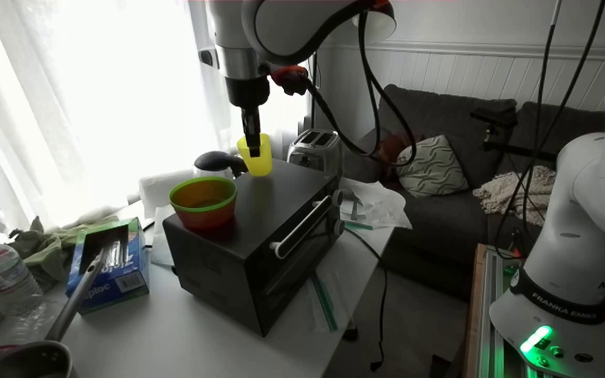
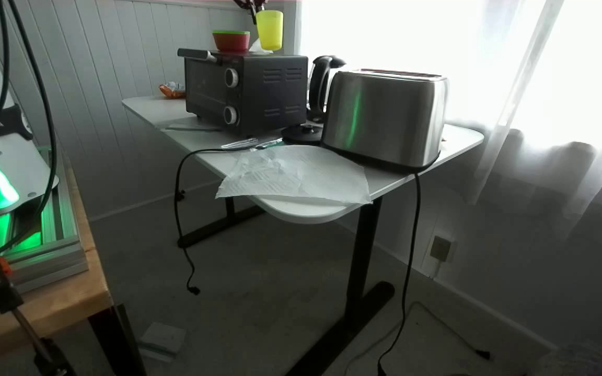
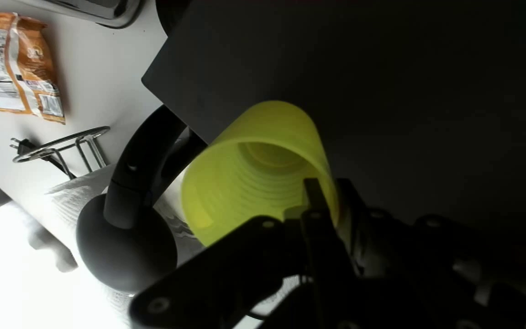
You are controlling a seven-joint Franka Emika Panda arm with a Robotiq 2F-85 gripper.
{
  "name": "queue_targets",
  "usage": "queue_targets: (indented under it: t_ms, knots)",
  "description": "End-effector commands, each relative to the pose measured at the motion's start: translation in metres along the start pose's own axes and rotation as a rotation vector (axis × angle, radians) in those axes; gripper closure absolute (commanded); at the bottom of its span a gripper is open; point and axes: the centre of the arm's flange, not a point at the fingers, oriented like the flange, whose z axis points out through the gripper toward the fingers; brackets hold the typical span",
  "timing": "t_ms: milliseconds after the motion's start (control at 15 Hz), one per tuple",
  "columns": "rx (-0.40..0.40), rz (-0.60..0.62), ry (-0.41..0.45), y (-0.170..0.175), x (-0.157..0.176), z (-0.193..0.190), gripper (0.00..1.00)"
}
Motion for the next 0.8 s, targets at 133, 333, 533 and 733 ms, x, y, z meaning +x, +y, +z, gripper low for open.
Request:
queue_targets:
  t_ms: [133, 333, 533, 733]
  knots:
    - [0.011, -0.028, 0.001, 0.001, -0.007, -0.015, 0.43]
    - [-0.009, -0.101, 0.026, -0.007, -0.01, -0.034, 0.23]
    - [-0.025, -0.254, 0.06, -0.019, -0.011, -0.055, 0.01]
    - [-0.019, -0.423, 0.088, -0.038, -0.005, -0.067, 0.0]
